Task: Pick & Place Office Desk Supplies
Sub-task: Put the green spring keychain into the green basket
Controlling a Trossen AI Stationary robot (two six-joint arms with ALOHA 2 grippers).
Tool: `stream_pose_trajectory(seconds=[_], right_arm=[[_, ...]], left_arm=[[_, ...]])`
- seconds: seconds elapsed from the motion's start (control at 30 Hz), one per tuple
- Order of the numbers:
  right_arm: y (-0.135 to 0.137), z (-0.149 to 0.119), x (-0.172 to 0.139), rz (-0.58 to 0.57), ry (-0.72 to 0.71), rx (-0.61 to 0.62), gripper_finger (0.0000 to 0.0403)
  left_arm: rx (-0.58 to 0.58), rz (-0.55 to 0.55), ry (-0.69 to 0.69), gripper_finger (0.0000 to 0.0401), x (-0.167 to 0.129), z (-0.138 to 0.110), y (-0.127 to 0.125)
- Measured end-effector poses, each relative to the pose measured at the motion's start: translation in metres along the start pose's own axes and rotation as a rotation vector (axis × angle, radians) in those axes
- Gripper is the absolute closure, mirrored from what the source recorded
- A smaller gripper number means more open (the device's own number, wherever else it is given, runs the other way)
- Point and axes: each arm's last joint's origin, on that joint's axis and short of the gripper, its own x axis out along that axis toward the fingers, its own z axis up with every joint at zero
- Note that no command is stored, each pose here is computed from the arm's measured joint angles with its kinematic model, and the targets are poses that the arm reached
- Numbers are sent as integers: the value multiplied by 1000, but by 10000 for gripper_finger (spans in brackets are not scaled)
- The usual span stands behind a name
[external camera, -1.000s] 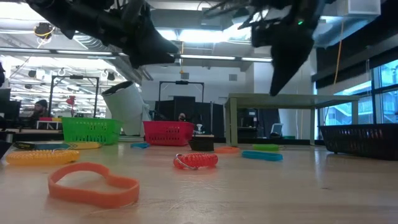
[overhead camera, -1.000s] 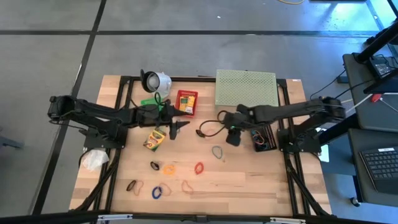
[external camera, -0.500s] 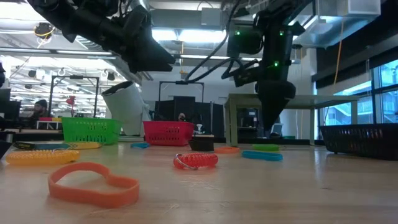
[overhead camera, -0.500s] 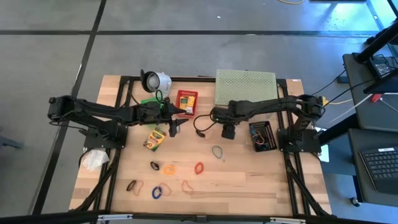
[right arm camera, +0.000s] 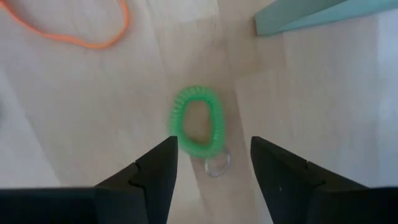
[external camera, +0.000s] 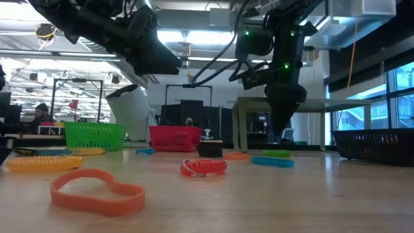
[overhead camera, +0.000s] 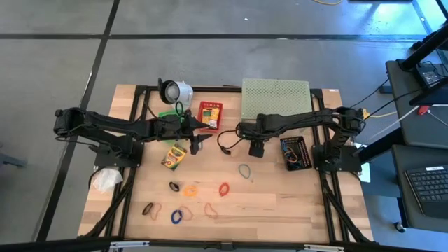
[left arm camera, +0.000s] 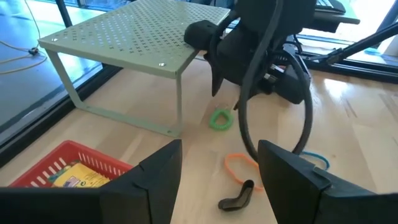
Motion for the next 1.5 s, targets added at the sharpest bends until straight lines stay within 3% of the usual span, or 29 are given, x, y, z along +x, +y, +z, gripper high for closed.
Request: stream_pose_trajectory(seconds=[0.37, 0.6, 0.87, 1.5], right_arm=[[15, 9, -16, 30, -56, 47, 199], [22, 7, -17, 146, -16, 225, 199], [10, 7, -6, 86, -43, 540, 199], [9, -3, 13, 15, -60, 704, 199]], left_arm=[[5, 1, 0, 198, 0, 0, 0], [5, 0, 0, 198, 0, 0, 0], [3, 0, 0, 198, 0, 0, 0], [3, -44, 6, 198, 0, 0, -1]])
